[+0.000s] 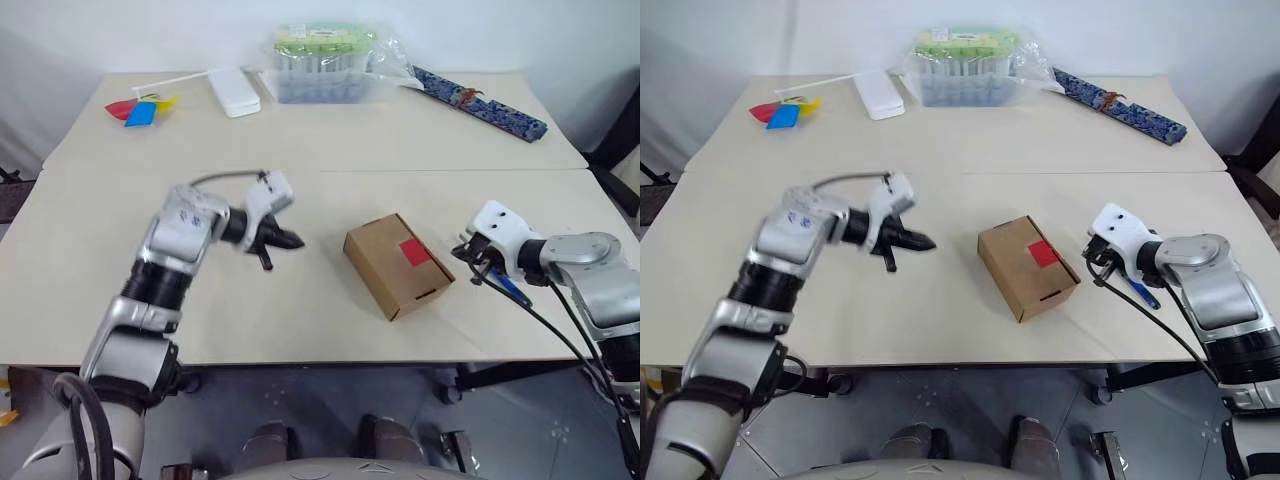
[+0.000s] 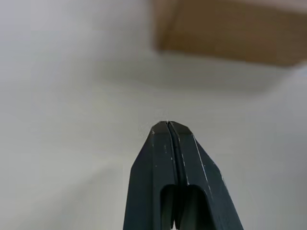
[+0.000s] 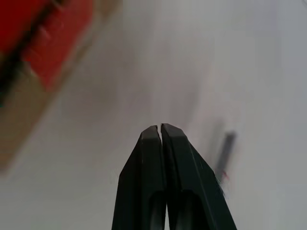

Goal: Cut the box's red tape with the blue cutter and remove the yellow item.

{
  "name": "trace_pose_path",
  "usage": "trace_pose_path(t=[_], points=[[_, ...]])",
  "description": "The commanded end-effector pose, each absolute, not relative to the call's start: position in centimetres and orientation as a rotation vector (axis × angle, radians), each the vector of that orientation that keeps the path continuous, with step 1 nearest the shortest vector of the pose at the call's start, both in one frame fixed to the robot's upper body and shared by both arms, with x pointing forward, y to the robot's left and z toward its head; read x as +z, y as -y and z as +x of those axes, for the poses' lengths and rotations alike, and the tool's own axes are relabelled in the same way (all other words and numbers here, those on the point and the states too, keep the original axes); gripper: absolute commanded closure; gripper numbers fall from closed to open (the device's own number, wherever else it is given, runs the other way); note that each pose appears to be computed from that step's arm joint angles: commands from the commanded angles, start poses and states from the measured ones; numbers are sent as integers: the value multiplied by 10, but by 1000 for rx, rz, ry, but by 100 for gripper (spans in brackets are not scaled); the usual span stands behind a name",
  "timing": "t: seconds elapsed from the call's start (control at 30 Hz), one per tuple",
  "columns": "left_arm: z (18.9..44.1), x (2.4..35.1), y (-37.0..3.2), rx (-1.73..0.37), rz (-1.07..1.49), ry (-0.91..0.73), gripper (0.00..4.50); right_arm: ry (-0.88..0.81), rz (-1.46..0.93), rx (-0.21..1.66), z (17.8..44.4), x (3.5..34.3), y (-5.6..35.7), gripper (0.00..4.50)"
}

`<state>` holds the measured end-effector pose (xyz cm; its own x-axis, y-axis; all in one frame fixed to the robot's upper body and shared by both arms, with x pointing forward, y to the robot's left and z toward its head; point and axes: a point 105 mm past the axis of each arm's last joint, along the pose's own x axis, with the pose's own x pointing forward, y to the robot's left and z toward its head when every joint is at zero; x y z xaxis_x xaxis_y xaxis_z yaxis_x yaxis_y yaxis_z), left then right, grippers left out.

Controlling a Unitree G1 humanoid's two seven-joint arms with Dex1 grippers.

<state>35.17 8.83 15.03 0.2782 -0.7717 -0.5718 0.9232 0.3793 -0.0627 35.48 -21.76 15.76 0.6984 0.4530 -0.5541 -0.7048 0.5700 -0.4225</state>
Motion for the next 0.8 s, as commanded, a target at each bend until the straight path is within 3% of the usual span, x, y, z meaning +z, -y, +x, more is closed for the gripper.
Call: trace_pose_path(t=[0.03,0.47,0.8], points=[[335,156,-66,-1203,285,-533,450,-354,-694,783,351,170,197,441],[334,152,-41,-1152,176,-497,450,-382,-696,966,331,163,154,441],[339,153,-47,-1129,183,-488,450,-362,-659,1038,316,160,124,441]])
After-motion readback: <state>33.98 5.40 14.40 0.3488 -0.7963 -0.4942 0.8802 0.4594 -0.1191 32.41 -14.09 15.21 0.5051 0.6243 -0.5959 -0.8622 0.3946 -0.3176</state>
